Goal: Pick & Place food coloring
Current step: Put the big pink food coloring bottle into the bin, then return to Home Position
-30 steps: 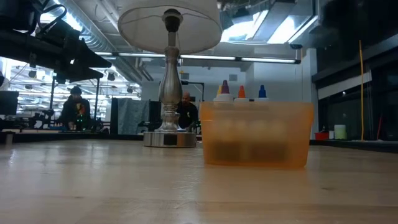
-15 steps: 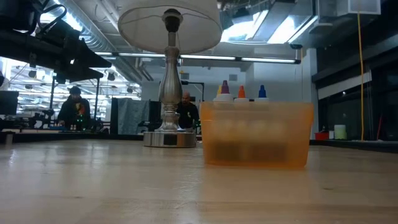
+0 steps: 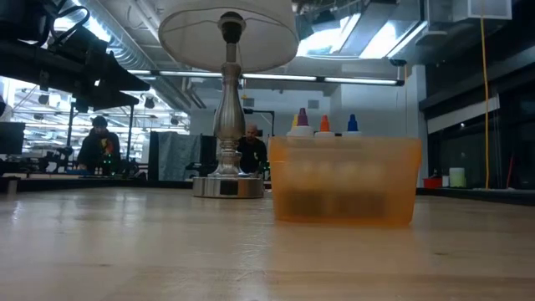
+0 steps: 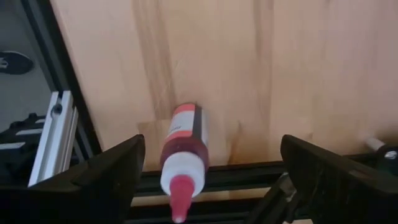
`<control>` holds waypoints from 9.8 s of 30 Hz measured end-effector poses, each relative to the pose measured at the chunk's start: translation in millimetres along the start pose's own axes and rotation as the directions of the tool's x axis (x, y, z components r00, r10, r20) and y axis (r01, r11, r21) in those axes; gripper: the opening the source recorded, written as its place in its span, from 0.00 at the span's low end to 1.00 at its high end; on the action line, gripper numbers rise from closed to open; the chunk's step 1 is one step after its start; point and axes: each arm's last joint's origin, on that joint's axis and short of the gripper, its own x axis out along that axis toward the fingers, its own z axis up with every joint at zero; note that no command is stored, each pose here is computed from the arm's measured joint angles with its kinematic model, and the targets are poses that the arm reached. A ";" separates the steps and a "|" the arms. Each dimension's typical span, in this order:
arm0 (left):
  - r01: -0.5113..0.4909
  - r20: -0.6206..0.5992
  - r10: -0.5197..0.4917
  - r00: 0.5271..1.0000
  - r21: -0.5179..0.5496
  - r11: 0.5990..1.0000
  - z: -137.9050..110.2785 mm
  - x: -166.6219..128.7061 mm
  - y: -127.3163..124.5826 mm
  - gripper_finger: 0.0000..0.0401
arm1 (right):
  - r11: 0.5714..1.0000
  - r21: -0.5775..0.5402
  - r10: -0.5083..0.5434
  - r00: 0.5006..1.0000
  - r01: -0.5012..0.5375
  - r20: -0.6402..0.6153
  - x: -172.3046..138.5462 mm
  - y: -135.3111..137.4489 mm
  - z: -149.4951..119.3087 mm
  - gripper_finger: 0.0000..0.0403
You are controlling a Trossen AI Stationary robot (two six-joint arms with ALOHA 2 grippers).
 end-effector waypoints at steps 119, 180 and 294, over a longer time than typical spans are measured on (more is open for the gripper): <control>0.000 0.000 0.000 1.000 0.000 1.000 0.0 0.0 0.0 0.80 | 0.983 0.185 -0.011 0.998 0.001 0.056 -63.6 -136.4 257.4 0.28; 0.000 0.000 0.000 1.000 0.000 1.000 0.1 0.0 0.0 0.80 | 0.999 -0.037 0.002 0.930 0.012 0.368 -68.4 -68.9 227.6 0.65; 0.000 0.000 0.000 1.000 0.000 1.000 0.0 0.0 0.0 0.80 | 0.651 0.751 -0.741 0.125 -0.112 0.660 68.8 -307.9 -17.5 0.91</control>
